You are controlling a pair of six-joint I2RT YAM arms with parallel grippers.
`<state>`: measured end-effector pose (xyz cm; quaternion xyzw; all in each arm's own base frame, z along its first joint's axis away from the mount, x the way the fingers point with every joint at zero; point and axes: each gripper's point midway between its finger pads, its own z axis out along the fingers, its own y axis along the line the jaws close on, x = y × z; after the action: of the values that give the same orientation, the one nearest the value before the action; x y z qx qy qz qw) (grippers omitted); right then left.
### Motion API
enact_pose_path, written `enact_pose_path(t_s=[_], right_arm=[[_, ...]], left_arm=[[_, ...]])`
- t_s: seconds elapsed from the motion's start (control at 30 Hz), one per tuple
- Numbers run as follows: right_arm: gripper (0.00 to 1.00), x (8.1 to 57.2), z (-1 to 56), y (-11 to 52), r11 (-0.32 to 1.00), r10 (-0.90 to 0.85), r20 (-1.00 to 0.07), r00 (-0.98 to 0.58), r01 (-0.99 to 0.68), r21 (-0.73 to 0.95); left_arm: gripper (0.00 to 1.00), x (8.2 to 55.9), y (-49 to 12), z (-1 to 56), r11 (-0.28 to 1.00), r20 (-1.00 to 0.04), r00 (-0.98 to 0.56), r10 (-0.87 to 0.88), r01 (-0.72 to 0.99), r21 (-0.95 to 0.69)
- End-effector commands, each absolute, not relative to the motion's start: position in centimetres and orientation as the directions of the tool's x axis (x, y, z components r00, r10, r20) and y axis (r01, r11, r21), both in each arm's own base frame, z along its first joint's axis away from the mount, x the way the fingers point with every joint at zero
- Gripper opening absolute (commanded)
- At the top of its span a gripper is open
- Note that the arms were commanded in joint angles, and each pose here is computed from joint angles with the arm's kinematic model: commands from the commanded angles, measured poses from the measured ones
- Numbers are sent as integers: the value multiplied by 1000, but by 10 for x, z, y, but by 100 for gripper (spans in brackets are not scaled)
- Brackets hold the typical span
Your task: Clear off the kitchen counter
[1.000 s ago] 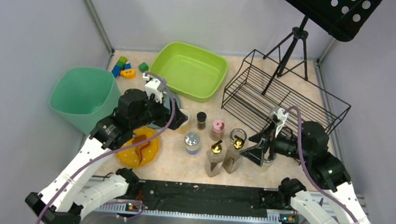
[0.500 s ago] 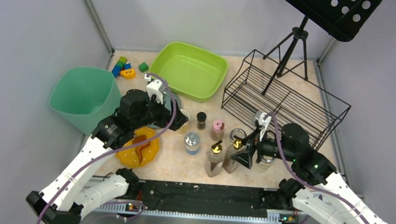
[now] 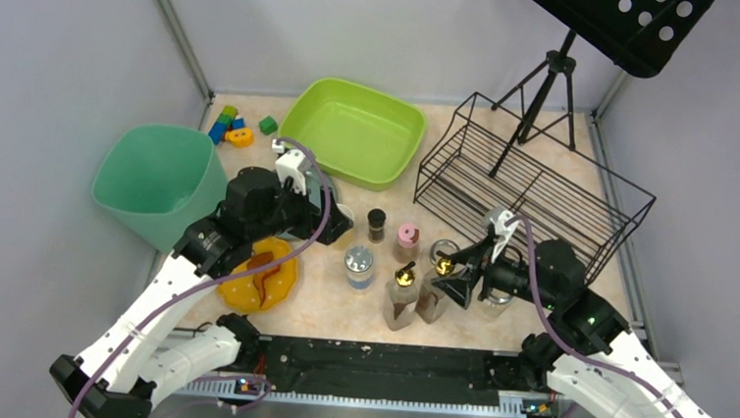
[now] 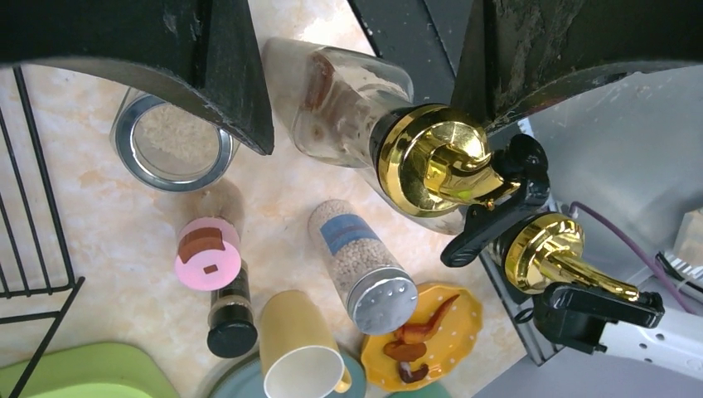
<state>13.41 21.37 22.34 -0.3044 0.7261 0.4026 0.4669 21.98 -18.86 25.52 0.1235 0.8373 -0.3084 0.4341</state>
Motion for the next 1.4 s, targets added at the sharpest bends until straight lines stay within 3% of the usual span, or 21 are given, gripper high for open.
enact_pose_path(t_s=[0.0, 1.0, 1.37], right_arm=[[74, 142, 243, 217, 499, 5, -943, -333, -816, 291], [61, 138, 232, 239, 499, 10, -950, -314, -821, 276], [39, 143, 229, 231, 541, 34, -952, -303, -795, 273]], left_arm=[[99, 226, -195, 265, 760, -819, -567, -83, 495, -420], [99, 227, -198, 259, 759, -806, -587, -74, 492, -427], [99, 228, -199, 255, 760, -800, -595, -72, 487, -430]])
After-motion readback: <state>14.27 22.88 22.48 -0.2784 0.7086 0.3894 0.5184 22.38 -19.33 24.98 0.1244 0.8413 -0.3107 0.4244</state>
